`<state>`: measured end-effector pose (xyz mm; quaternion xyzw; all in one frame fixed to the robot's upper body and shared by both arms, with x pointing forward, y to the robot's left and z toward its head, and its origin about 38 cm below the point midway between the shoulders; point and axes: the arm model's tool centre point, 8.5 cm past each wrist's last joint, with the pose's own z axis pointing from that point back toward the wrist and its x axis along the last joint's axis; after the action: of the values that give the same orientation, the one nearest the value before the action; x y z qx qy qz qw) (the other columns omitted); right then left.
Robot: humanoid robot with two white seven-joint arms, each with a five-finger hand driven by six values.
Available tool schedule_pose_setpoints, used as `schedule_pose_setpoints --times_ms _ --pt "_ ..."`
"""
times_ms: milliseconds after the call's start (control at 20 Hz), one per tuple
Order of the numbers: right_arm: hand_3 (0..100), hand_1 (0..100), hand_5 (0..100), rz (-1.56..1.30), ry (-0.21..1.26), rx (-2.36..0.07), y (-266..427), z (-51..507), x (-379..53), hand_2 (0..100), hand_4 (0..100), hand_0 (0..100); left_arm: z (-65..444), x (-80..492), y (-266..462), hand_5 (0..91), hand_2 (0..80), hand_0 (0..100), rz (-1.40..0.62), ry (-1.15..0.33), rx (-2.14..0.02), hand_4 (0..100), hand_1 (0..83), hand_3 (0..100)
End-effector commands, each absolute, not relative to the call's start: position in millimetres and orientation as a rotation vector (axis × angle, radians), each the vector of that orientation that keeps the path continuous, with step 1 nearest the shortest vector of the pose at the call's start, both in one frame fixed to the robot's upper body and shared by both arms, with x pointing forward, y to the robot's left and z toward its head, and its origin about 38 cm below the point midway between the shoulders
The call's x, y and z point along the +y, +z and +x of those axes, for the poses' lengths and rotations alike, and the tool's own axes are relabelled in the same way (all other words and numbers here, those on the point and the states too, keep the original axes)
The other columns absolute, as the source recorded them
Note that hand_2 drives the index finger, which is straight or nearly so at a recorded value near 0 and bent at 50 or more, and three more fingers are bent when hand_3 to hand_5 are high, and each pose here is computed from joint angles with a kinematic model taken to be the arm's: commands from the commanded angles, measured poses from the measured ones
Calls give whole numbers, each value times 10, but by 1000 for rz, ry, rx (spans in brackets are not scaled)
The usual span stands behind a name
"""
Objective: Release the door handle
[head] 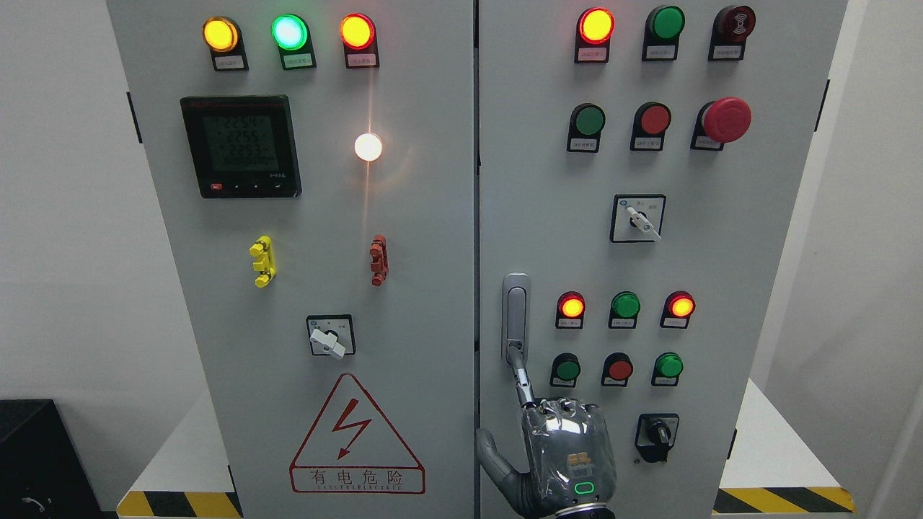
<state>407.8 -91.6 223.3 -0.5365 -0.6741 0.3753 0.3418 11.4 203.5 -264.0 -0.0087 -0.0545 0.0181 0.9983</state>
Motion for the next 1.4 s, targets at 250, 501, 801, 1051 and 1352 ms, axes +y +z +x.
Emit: schedule_pose_setpoints --times_ms 250,501,801,1051,1352 --pt "1000 214 1000 -1392 977 -1726 2177 4103 -930 0 1000 385 181 2048 -2633 0 0 120 -13 33 -106 0 556 0" --pt "1000 214 1000 -1391 975 -1726 2177 4105 -936 0 1000 385 181 2048 -2633 0 0 120 -13 33 -106 0 556 0" --pt "1000 215 1000 -1390 976 -1724 2172 4107 -935 0 1000 385 181 2048 -2633 0 0 120 -13 33 -106 0 556 0" --pt "1000 215 1000 -1388 979 -1723 2160 4104 -930 0 1000 385 181 2048 -2633 0 0 120 -13 33 -106 0 556 0" --pt "1000 215 1000 -1386 982 -1726 2160 4101 -919 0 1000 385 181 2048 -2633 0 0 120 -13 33 -106 0 556 0"
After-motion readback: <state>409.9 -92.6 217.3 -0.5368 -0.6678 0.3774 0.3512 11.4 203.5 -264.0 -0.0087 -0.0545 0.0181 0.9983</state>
